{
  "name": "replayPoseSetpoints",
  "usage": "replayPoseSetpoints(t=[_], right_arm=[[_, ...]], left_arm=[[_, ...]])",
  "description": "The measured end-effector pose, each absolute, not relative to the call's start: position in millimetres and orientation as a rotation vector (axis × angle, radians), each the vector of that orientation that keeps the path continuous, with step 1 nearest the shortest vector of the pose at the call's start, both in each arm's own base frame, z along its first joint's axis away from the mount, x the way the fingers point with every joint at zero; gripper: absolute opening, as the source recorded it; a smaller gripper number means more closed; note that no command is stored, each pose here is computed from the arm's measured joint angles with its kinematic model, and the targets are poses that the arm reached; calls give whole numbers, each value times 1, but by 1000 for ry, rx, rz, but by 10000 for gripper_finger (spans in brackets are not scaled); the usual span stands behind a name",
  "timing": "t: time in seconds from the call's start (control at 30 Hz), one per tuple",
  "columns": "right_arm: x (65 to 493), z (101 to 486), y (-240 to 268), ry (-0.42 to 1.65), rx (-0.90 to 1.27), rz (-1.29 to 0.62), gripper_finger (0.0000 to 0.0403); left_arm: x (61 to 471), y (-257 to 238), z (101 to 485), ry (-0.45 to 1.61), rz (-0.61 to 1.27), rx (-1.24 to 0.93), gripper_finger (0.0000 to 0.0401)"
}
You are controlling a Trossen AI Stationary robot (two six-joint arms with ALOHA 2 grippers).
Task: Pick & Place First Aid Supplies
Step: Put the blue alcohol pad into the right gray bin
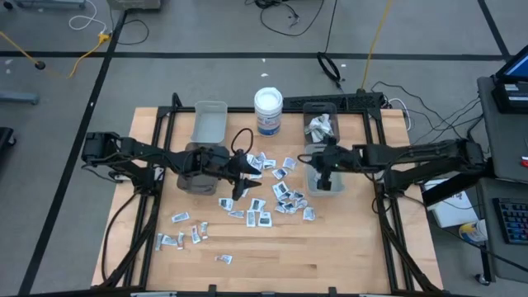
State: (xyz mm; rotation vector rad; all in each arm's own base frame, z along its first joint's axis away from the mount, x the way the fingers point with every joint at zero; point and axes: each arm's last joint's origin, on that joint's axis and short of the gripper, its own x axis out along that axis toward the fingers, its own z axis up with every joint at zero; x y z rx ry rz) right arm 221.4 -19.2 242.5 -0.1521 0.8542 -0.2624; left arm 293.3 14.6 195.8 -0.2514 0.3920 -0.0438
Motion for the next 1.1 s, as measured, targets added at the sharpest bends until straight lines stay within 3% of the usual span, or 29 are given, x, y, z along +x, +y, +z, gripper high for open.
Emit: replayPoseSetpoints(t=[0.33,0.57,0.83,1.1], right_arm=[[202,243,-39,1082,24,-208,0],[200,242,-42,1103,75,-203,7],[201,242,-41,1092,97,-171,109],[202,242,-41,1082,80,-161,187]], left_arm=[[292,12,193,421,-53,-263,214],[291,12,190,458,-29,-345,214],[274,21,206,462,-147,-331,214],[233,20,223,234,-206,-132,214]])
